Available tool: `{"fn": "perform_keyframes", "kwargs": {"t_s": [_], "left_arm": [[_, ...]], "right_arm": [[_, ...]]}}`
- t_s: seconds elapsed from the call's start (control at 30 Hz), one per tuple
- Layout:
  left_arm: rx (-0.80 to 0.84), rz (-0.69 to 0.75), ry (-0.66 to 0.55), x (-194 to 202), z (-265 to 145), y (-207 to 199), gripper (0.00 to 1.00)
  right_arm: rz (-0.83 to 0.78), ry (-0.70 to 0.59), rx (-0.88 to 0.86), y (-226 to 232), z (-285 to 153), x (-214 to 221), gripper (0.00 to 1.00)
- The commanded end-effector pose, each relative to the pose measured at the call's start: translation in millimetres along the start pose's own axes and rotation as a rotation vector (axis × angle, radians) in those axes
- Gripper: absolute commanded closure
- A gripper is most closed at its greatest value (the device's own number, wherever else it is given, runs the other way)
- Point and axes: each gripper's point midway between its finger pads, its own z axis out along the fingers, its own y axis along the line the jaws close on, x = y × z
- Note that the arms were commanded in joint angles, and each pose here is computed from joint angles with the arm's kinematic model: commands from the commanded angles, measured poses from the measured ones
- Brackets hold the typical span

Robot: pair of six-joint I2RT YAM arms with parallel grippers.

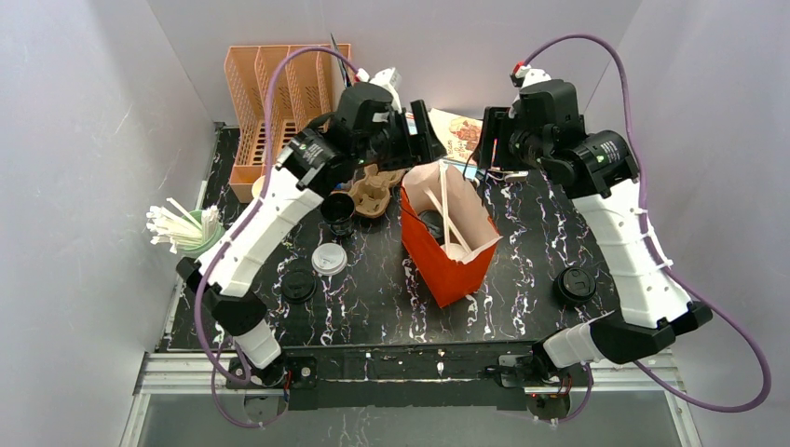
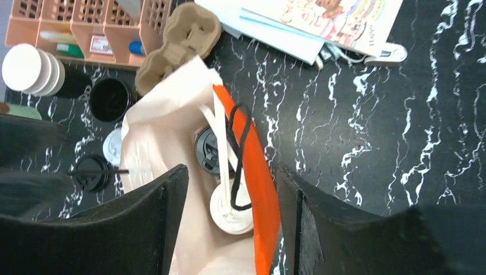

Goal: Pack the takeout coffee
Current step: Place the straw in the takeout bag, then adjust the takeout bag at the center of the board.

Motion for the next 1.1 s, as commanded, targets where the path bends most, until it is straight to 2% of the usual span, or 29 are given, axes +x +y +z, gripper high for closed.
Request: {"fn": "perform_keyframes", "kwargs": {"t_s": [0.0, 0.1, 0.23, 0.4, 0.47, 0.6, 0.67, 0.7, 0.73, 1.07], "left_arm": [[-0.15, -0.031, -0.098, -20.7, -60.2, 22.3, 0.32], [-0.201, -0.078, -0.08, -11.9, -77.9, 33.3, 0.37], [-0.22, -0.175, 0.009, 16.0, -82.1, 41.0, 0.4], [-0.215, -0.281, 0.078, 38.6, -82.3, 42.1, 0.42], [-0.221, -0.306, 0.095, 44.6, -82.6, 44.2, 0.47], [-0.235, -0.344, 0.115, 55.0, -78.5, 49.4, 0.63], [-0.237, -0.354, 0.115, 58.0, -73.8, 51.8, 0.79], [-0.233, -0.354, 0.107, 56.7, -71.6, 51.6, 0.92], [-0.225, -0.353, 0.093, 53.3, -69.6, 49.9, 1.0], [-0.093, -0.315, 0.01, 6.7, -25.1, 7.4, 1.0]], "right_arm": [[0.026, 0.074, -0.061, 8.1, -6.0, 20.4, 0.35], [0.044, 0.077, -0.044, 6.5, 1.5, 23.4, 0.39], [0.047, 0.046, -0.037, 6.3, 8.1, 16.9, 0.46], [0.047, 0.057, -0.047, 10.6, 15.4, 15.6, 0.65], [0.048, 0.061, -0.054, 12.1, 15.3, 16.3, 0.73], [0.048, 0.061, -0.058, 12.4, 14.8, 17.2, 0.83], [0.045, 0.056, -0.056, 11.6, 13.9, 16.7, 0.93], [0.044, 0.05, -0.052, 10.7, 13.3, 15.6, 0.99], [0.041, 0.043, -0.046, 9.4, 12.4, 14.1, 0.99], [0.04, -0.071, 0.169, -28.9, 4.5, -12.3, 0.99]]}}
